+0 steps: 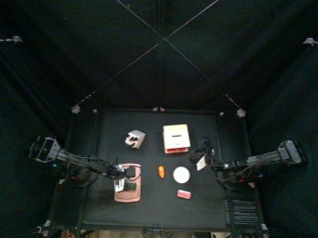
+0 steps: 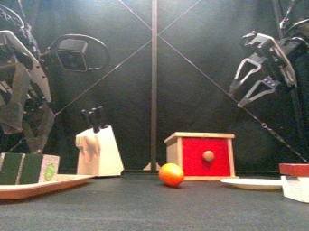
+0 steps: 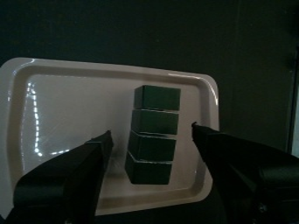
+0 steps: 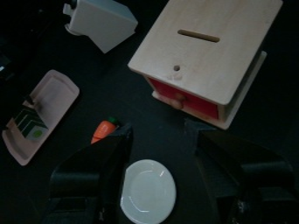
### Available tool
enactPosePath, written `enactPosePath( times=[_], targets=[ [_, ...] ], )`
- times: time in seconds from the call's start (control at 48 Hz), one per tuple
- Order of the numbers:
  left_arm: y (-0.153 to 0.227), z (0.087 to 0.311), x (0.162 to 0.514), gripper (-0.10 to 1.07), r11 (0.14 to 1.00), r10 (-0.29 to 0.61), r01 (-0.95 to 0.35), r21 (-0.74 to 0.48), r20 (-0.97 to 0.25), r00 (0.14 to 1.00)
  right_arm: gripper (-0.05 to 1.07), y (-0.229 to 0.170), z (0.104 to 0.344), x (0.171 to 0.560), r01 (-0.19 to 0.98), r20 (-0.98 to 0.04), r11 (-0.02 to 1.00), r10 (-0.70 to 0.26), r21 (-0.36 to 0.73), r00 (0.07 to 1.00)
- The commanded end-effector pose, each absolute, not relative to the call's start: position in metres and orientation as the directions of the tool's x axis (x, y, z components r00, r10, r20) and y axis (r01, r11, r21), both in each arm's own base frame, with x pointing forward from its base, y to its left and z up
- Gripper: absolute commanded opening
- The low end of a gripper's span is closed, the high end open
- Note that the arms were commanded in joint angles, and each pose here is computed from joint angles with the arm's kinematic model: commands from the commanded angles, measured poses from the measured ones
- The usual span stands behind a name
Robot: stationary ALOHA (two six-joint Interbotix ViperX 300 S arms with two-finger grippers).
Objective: Grab sushi roll
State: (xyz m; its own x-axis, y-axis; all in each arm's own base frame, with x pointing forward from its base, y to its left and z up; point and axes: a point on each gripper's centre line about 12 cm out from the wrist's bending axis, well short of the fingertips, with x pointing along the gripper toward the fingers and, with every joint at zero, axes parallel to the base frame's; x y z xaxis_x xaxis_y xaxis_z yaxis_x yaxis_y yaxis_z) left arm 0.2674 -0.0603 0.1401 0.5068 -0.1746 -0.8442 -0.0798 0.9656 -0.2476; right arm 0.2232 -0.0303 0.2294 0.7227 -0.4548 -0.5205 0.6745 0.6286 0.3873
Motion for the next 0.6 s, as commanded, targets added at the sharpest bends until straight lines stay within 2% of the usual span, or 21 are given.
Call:
enactPosePath(
  times=[0.0, 0.292, 0.583],
  targets=[
    [-0.061, 0.146, 0.272, 1.03, 0.964, -0.178, -0.074, -0.254, -0.831, 0.527, 0.86, -0.029, 0.234, 0.225, 0.666, -0.511, 0.631, -0.451, 0.397, 0.732],
    [-0.062, 0.143, 0.271, 1.03, 0.966, -0.177, -0.073, -0.250, -0.835, 0.521, 0.86, -0.031, 0.234, 0.224, 0.670, -0.511, 0.628, -0.456, 0.396, 0.729],
    [-0.068, 0.126, 0.275, 1.03, 0.969, -0.176, -0.071, -0.235, -0.867, 0.466, 0.86, -0.031, 0.234, 0.224, 0.670, -0.509, 0.627, -0.457, 0.398, 0.730]
  ],
)
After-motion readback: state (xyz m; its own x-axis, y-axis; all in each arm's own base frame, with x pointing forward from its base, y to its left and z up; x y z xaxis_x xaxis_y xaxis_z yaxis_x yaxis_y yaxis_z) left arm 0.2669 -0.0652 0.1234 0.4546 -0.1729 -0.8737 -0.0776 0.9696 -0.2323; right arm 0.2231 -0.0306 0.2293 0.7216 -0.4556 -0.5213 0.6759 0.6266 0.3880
